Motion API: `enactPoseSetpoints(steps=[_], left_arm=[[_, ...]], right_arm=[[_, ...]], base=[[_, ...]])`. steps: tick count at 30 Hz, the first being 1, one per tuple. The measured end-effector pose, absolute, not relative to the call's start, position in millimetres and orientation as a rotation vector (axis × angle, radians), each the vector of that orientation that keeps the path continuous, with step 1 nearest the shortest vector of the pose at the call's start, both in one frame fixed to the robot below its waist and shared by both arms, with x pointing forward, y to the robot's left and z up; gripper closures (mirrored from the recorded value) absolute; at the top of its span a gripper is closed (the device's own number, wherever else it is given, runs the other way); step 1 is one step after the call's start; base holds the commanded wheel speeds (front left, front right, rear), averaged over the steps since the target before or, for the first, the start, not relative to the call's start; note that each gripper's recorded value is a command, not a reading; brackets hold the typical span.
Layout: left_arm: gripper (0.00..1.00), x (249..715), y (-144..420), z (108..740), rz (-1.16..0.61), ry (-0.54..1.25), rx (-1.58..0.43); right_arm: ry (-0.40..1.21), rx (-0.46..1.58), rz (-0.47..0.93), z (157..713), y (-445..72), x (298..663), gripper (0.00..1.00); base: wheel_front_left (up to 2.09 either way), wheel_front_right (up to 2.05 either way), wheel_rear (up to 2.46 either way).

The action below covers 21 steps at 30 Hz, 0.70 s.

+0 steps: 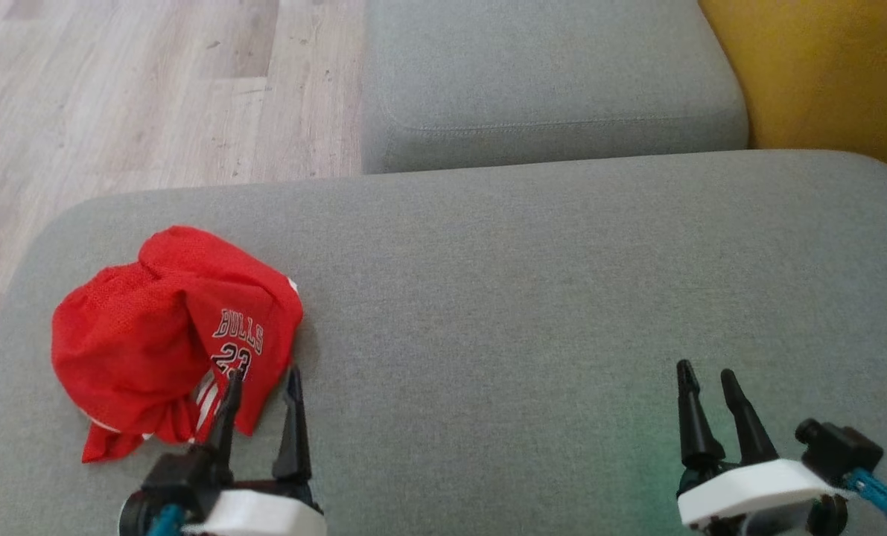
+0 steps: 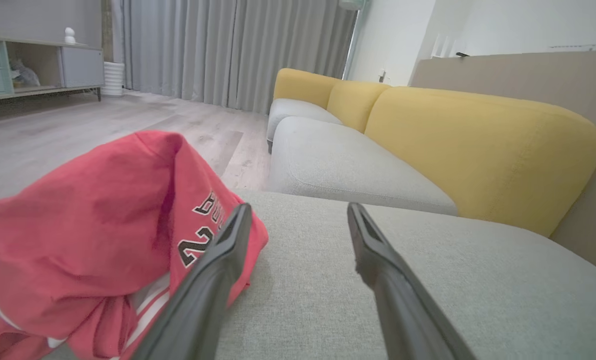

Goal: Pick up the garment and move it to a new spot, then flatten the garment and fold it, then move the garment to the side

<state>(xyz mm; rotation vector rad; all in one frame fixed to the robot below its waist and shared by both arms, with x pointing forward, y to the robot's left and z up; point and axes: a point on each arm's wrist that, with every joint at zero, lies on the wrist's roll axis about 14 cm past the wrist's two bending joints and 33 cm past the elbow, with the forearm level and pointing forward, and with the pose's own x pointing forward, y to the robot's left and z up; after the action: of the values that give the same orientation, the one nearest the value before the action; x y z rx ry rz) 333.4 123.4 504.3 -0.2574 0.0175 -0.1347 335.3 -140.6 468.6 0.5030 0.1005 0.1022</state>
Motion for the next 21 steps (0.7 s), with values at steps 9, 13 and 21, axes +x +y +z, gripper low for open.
enactPoseSetpoints(steps=[9, 13, 21], left_arm=[[0.0, 324.4, 118.6, 506.3, -0.151, -0.019, -0.14], [0.0, 321.7, 120.1, 505.1, -0.143, -0.028, -0.097], [0.0, 320.4, 120.7, 509.5, -0.144, -0.069, -0.015]], right_arm=[[0.073, 0.396, 0.154, 473.9, -129.3, 332.9, 0.0], [0.061, 0.351, 0.174, 476.4, -125.1, 332.5, 0.0], [0.079, 0.26, 0.187, 465.4, -123.5, 323.7, 0.0]], base=[[0.0, 0.0, 0.0], [0.0, 0.0, 0.0], [0.0, 0.0, 0.0]])
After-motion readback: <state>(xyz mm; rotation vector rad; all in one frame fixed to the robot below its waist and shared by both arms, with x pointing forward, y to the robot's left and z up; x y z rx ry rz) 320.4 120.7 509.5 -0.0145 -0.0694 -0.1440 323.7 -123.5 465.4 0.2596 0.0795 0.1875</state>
